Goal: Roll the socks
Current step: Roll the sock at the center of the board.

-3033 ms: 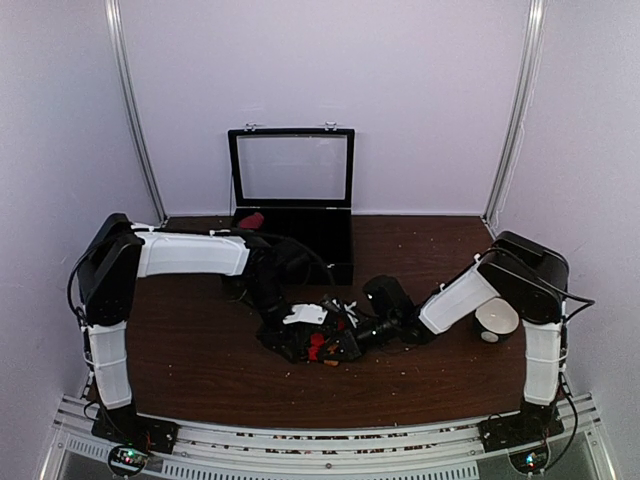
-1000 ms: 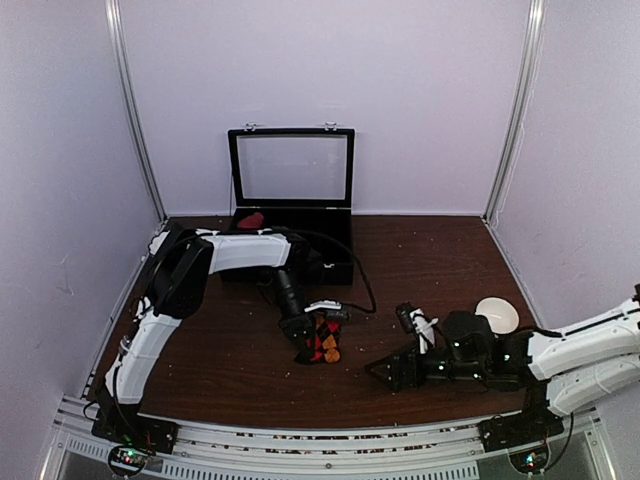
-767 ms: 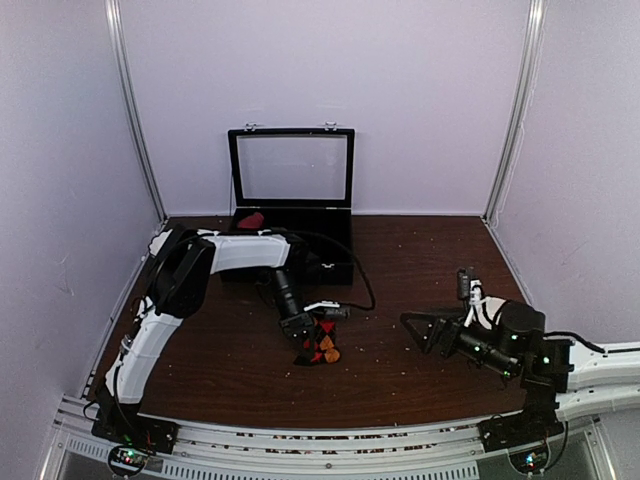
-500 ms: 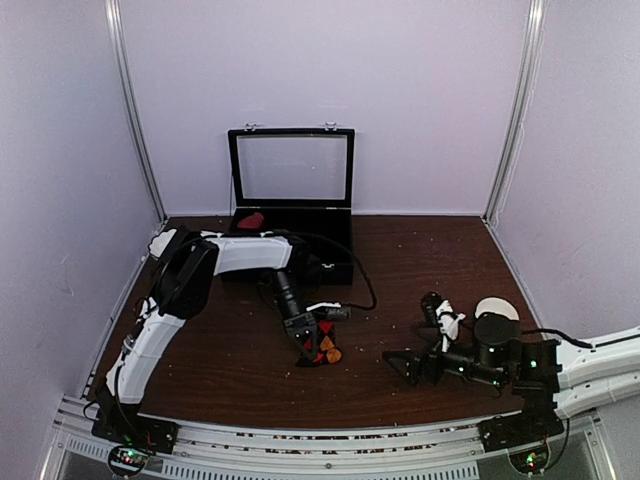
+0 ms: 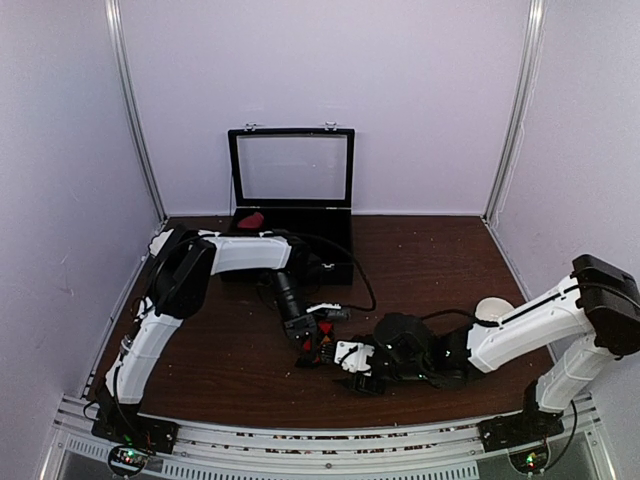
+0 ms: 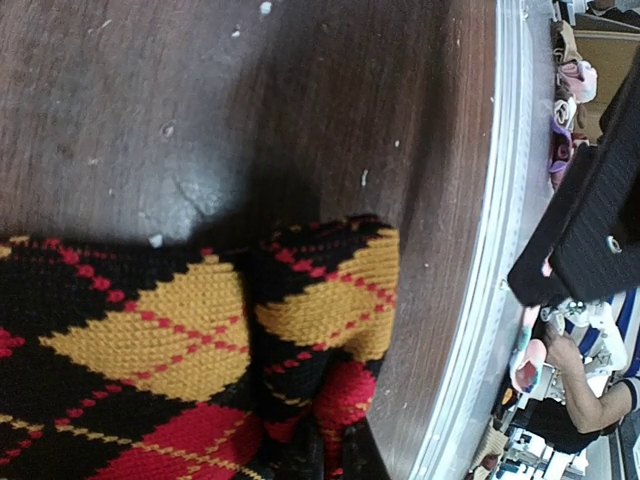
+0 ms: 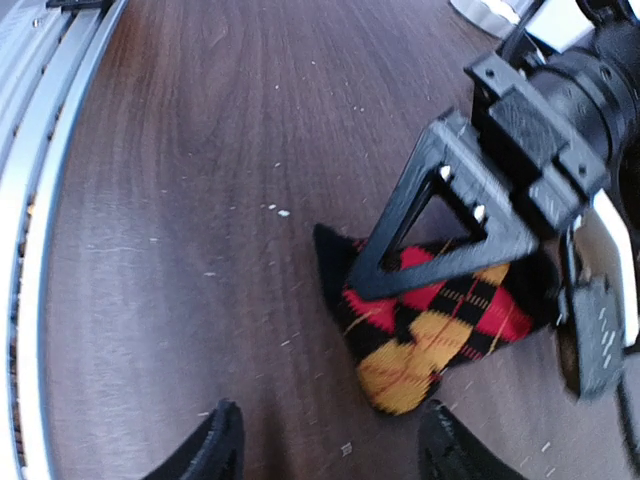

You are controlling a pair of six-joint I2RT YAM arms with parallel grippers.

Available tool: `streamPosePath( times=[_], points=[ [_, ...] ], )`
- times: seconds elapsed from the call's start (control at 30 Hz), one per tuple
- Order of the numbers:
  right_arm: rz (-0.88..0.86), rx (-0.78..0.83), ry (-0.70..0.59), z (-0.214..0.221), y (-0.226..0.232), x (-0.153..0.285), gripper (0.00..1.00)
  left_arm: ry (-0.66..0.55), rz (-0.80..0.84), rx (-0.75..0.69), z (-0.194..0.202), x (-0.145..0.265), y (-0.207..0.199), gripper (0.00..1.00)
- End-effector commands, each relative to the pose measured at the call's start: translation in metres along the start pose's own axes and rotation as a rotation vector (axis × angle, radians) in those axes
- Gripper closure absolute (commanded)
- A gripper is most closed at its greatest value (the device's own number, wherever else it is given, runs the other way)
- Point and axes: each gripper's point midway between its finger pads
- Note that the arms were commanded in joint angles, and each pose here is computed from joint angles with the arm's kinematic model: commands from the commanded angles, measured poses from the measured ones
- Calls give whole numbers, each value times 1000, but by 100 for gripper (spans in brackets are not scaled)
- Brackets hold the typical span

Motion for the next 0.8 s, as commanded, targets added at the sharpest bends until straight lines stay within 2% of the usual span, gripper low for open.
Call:
streamPosePath(
  times=[0.0,0.13,0.43,0.53,0.6,0.67,0.77],
  points=[
    [-32,114,-52,-13,-16,-13,45,40,-124,-16,6,-2,28,100],
    [-107,156,-14,-9,-11,-31,54,43,-83,-6,6,-2,29,100],
    [-182,84,-4,6,-9,-54,68,51,-43,-40,10,1,25,100],
    [-202,52,13,14,-12,-59,80,49,-40,-57,10,2,22,98],
    [-203,23,24,19,-16,-63,89,37,-25,-90,11,3,17,92],
    [-207,-2,31,22,-18,-65,91,20,-29,-131,14,4,13,86],
    [-223,5,21,21,-16,-62,86,32,-50,-147,20,3,16,85]
  ],
)
Point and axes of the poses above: each gripper's point midway between its finger pads, its own x axis back along the fingers, its own y axis along the line the jaws close on, z = x × y, and after that the axes turned 9 degrees about x, right-handed
